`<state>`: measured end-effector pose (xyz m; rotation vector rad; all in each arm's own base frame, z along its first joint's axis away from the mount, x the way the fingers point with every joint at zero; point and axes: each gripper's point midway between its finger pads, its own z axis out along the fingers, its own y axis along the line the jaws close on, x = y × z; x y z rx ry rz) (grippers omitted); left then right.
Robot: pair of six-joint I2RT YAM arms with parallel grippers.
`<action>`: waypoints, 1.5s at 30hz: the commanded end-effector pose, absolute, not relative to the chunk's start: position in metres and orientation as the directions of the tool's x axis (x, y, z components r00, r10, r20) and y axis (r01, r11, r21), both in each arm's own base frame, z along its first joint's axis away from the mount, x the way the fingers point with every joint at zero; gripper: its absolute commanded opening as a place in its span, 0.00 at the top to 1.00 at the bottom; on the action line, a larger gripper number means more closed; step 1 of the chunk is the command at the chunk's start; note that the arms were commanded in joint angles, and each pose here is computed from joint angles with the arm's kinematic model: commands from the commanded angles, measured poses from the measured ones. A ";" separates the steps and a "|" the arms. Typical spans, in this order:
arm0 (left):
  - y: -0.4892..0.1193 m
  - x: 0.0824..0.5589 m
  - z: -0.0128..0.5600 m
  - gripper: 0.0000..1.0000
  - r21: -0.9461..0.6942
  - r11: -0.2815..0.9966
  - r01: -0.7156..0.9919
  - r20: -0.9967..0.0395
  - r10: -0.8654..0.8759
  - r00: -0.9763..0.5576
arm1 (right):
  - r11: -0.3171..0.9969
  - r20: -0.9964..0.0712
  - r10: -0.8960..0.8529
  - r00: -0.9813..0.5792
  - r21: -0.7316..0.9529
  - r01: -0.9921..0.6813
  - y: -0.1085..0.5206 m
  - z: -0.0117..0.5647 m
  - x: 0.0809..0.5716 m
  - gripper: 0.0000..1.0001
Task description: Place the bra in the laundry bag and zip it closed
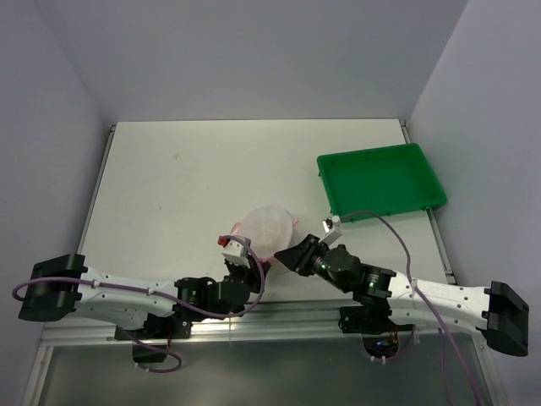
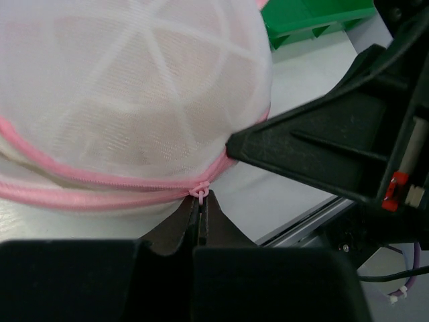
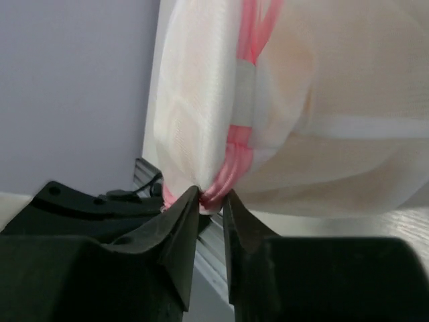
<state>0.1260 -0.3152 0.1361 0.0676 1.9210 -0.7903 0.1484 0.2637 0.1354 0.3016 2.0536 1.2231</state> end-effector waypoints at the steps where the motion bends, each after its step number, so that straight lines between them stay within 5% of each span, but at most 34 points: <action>1: -0.314 0.121 0.141 1.00 -0.511 0.774 0.374 -0.820 -0.310 -0.480 | 0.489 -0.464 0.598 -0.653 0.857 -0.161 0.265 0.164 0.168 0.76; 5: -0.305 0.118 0.140 1.00 -0.489 0.791 0.369 -0.832 -0.296 -0.469 | 0.498 -0.484 0.603 -0.634 0.849 -0.175 0.259 0.169 0.180 1.00; 13: -0.267 0.120 0.122 1.00 -0.458 0.832 0.314 -0.832 -0.275 -0.483 | 0.541 -0.551 0.594 -0.586 0.813 -0.215 0.232 0.177 0.229 1.00; 20: -0.243 0.123 0.126 1.00 -0.465 0.840 0.280 -0.827 -0.299 -0.476 | 0.593 -0.585 0.421 -0.693 0.756 -0.278 0.248 0.171 0.255 1.00; 21: -0.250 0.123 0.134 1.00 -0.490 0.822 0.291 -0.820 -0.321 -0.475 | 0.582 -0.582 0.414 -0.700 0.760 -0.289 0.252 0.175 0.254 0.96; 25: -0.272 0.124 0.150 1.00 -0.462 0.825 0.325 -0.845 -0.298 -0.445 | 0.565 -0.550 0.448 -0.705 0.785 -0.253 0.253 0.173 0.232 0.28; 27: -0.285 0.125 0.162 1.00 -0.463 0.823 0.329 -0.849 -0.306 -0.431 | 0.555 -0.533 0.459 -0.711 0.797 -0.239 0.252 0.164 0.216 0.20; 33: -0.321 0.126 0.173 1.00 -0.447 0.817 0.364 -0.867 -0.296 -0.401 | 0.462 -0.456 0.531 -0.714 0.862 -0.208 0.256 0.160 0.169 0.18; 37: -0.330 0.124 0.173 1.00 -0.448 0.809 0.382 -0.867 -0.288 -0.407 | 0.463 -0.448 0.526 -0.723 0.864 -0.198 0.262 0.157 0.163 0.25; 41: -0.331 0.122 0.173 1.00 -0.461 0.796 0.393 -0.860 -0.293 -0.417 | 0.448 -0.447 0.531 -0.720 0.869 -0.209 0.268 0.163 0.167 0.46; 42: -0.329 0.121 0.169 1.00 -0.459 0.796 0.395 -0.861 -0.287 -0.421 | 0.449 -0.448 0.529 -0.721 0.868 -0.210 0.270 0.163 0.168 0.67; 45: -0.323 0.121 0.164 1.00 -0.452 0.802 0.389 -0.861 -0.278 -0.426 | 0.442 -0.449 0.540 -0.712 0.871 -0.214 0.271 0.167 0.171 0.90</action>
